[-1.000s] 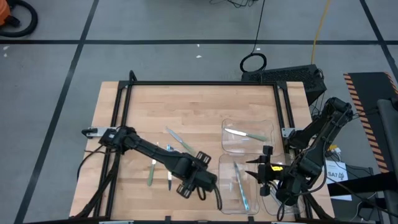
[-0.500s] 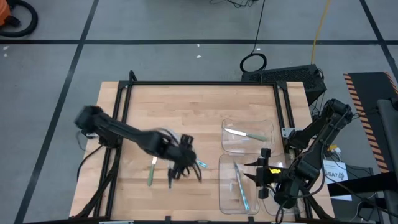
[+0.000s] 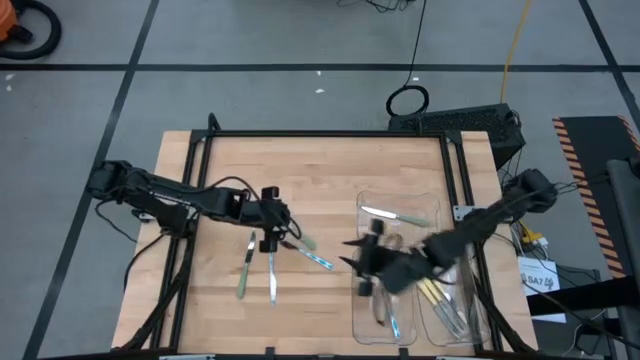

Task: Sort silverware by color (type)
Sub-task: Put the green knife into the top transparent bin

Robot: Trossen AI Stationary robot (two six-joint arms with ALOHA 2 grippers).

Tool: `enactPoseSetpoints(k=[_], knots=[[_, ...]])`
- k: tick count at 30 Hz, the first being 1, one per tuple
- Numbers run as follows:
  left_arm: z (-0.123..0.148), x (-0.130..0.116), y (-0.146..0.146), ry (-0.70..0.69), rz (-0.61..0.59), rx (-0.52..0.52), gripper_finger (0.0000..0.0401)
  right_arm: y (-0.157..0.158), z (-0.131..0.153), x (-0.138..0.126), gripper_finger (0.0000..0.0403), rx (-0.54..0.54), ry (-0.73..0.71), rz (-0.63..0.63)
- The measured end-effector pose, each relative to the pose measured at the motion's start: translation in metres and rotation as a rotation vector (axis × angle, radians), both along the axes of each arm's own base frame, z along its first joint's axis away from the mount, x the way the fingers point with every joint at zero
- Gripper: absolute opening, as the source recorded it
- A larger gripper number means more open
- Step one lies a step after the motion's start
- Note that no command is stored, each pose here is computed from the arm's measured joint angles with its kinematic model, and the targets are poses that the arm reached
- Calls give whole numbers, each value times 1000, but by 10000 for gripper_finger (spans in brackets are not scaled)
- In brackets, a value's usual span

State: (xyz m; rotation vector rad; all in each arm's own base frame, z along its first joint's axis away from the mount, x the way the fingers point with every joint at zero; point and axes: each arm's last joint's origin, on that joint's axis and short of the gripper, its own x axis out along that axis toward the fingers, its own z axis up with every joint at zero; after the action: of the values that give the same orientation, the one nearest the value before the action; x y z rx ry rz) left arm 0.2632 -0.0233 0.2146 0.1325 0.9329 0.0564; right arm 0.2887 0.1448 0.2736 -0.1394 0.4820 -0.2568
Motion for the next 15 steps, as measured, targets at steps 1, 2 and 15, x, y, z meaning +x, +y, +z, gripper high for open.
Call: enactPoseSetpoints(k=[1, 2, 15], knots=[[-2, 0, 1, 14, 13, -5, 239, -7, -4, 10, 155, 6, 11, 13], [-4, -2, 2, 44, 26, -10, 239, -14, -8, 18, 155, 14, 24, 17], [-12, -12, 6, 157, 85, 78, 239, -53, -29, 94, 155, 7, 325, -58]])
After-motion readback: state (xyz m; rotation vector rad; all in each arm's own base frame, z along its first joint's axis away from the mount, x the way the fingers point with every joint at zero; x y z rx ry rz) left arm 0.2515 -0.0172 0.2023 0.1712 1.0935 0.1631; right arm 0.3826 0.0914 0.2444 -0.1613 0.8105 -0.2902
